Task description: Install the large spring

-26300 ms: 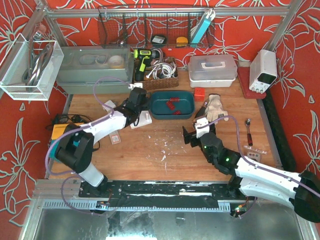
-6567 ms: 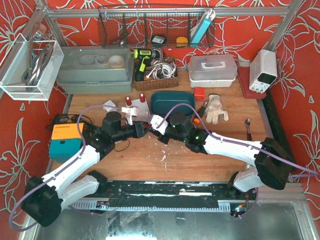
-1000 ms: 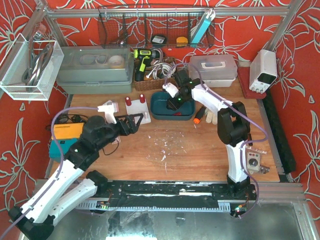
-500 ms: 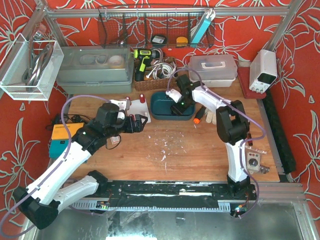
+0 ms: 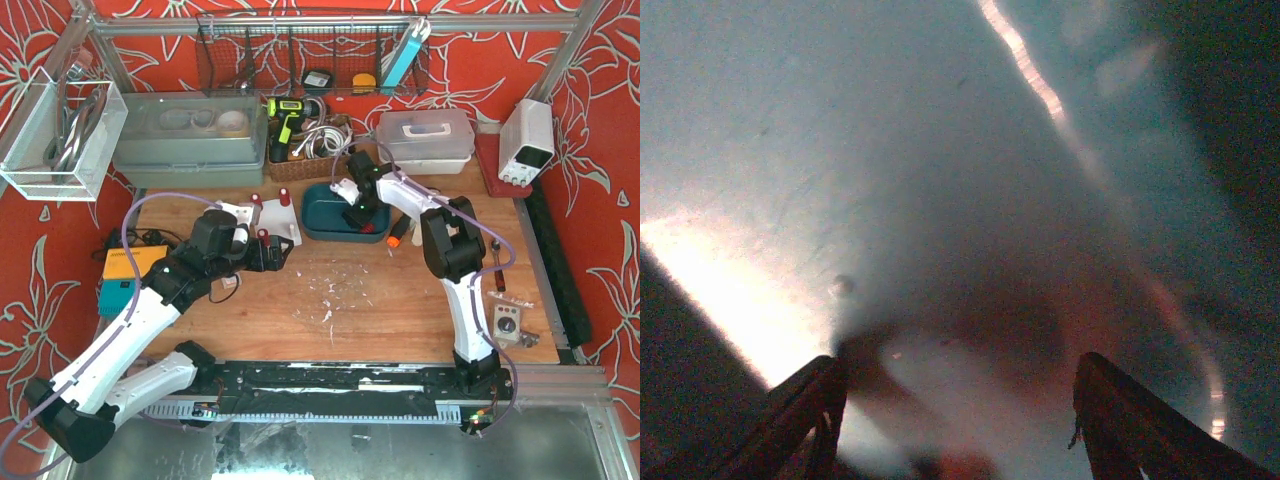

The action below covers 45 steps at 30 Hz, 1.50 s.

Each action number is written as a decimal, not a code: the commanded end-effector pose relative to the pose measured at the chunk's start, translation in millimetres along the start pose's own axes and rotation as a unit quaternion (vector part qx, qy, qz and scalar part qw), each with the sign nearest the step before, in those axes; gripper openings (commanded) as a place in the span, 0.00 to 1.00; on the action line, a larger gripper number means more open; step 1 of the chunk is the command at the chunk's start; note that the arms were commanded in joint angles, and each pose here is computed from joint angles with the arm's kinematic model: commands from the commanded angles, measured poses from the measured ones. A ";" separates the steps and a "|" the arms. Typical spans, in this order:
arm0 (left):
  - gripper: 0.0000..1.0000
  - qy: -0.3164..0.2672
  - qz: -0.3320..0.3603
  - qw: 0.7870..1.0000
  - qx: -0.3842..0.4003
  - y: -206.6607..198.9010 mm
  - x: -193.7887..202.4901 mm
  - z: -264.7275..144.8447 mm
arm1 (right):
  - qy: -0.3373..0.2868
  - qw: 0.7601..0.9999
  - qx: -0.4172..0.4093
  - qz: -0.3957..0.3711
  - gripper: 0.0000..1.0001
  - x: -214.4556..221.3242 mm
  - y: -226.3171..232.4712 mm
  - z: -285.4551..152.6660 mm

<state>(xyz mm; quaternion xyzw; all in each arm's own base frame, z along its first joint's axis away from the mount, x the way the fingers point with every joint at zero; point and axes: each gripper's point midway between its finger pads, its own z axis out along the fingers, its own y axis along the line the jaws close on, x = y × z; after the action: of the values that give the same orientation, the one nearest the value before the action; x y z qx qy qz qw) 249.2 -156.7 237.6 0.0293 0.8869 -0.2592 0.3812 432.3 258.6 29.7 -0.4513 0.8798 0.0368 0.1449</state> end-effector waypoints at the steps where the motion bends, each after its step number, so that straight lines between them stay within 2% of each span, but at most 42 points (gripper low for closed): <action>1: 1.00 -0.003 0.016 1.000 -0.002 0.1 -1.1 0.1 | 0.000 0.999 0.044 0.006 0.65 -10.7 -20.7 -23.7; 5: 1.00 0.003 0.019 1.000 0.001 -1.3 -1.0 5.3 | -0.028 0.999 0.015 0.014 0.67 -22.8 -13.9 -47.7; 8: 1.00 0.005 0.023 1.000 0.006 -3.2 -1.2 5.5 | 0.003 0.998 0.026 0.051 0.67 -8.1 -18.7 -57.9; 11: 1.00 0.001 0.027 1.000 0.003 -2.4 -2.1 3.5 | 0.021 0.995 0.044 0.089 0.71 4.1 -22.3 -71.9; 13: 1.00 -0.002 0.028 1.000 0.003 -2.7 -3.6 2.7 | 0.040 0.985 0.083 0.148 0.73 11.1 -35.4 -84.8; 16: 1.00 0.000 0.031 1.000 0.007 -4.9 -4.6 4.0 | 0.063 0.959 0.065 0.268 0.73 13.5 -28.1 -96.4; 20: 1.00 -0.003 0.033 0.999 0.009 -6.6 -7.5 5.2 | 0.063 0.893 0.044 0.443 0.72 16.9 -11.7 -95.0; 22: 1.00 -0.005 0.033 0.999 0.011 -7.7 -8.9 5.1 | 0.059 0.871 0.040 0.486 0.72 17.4 -7.1 -88.3; 27: 1.00 -0.004 0.037 0.999 0.014 -9.0 -8.3 1.7 | 0.097 0.837 0.060 0.536 0.72 30.4 -0.5 -76.0; 33: 1.00 -0.009 0.047 0.999 0.007 -7.3 -10.3 -3.8 | 0.120 0.808 0.053 0.574 0.70 37.4 13.8 -56.0; 45: 1.00 -0.009 0.048 0.999 0.007 -6.4 -8.7 -2.2 | 0.146 0.786 0.068 0.597 0.68 39.9 23.4 -23.8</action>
<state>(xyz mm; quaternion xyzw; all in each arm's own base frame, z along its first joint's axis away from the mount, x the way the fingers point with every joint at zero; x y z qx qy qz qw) 252.0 -159.5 233.6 0.0652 0.8885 -0.2437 0.3832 389.6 236.3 49.8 0.1505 0.9886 0.0063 0.0054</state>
